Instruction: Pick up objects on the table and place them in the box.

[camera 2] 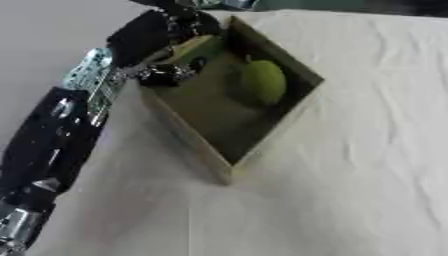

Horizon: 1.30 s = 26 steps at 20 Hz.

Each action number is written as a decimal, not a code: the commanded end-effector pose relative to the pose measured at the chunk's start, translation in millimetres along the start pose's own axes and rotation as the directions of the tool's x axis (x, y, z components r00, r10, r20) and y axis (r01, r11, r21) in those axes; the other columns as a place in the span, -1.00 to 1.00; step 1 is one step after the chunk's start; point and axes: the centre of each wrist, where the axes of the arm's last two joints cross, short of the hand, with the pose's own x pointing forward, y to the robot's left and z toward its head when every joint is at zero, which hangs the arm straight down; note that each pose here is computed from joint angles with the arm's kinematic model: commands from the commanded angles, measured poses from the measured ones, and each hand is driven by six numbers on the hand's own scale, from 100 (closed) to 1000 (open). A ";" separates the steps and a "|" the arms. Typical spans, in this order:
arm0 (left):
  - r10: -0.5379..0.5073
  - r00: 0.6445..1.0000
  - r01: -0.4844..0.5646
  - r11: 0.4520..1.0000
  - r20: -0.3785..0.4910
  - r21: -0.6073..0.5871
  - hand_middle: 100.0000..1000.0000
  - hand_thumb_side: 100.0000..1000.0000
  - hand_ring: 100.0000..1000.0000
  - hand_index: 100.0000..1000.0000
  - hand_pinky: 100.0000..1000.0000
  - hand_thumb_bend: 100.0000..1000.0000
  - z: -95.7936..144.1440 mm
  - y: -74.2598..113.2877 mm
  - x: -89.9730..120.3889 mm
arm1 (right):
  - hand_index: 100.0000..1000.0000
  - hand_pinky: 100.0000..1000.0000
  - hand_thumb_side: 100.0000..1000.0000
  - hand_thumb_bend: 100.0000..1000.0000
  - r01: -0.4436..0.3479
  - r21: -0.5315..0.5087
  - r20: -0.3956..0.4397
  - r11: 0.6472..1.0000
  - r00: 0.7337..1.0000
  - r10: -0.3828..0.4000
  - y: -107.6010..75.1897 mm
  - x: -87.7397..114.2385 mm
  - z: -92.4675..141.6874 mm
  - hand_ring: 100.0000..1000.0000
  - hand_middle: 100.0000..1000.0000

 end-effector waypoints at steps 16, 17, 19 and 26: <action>-0.233 0.887 0.400 0.819 -0.400 0.411 0.44 -0.24 0.49 0.69 0.17 -1.00 110.8 142.1 -51.4 | 0.49 0.53 -0.79 -1.00 -0.164 0.010 0.028 0.986 0.986 0.164 -29.8 7.7 -5.2 0.16 0.05; -0.248 0.877 0.422 0.806 -0.412 0.415 0.44 -0.27 0.49 0.69 0.18 -1.00 119.0 149.3 -50.2 | 0.49 0.53 -0.78 -1.00 -0.165 0.010 0.029 0.986 0.986 0.164 -29.6 7.8 -5.5 0.16 0.05; -0.228 0.880 0.428 0.761 -0.417 0.488 0.45 -0.30 0.50 0.70 0.19 -1.00 134.9 159.9 -37.1 | 0.49 0.53 -0.77 -1.00 -0.168 0.012 0.032 0.986 0.985 0.168 -29.6 7.9 -6.0 0.16 0.05; 0.309 0.920 0.027 0.561 -0.240 0.827 0.49 -0.26 0.53 0.72 0.23 -1.00 164.9 227.7 17.5 | 0.49 0.54 -0.62 -1.00 -0.179 0.015 0.023 0.984 0.984 0.179 -30.8 7.8 -3.9 0.16 0.05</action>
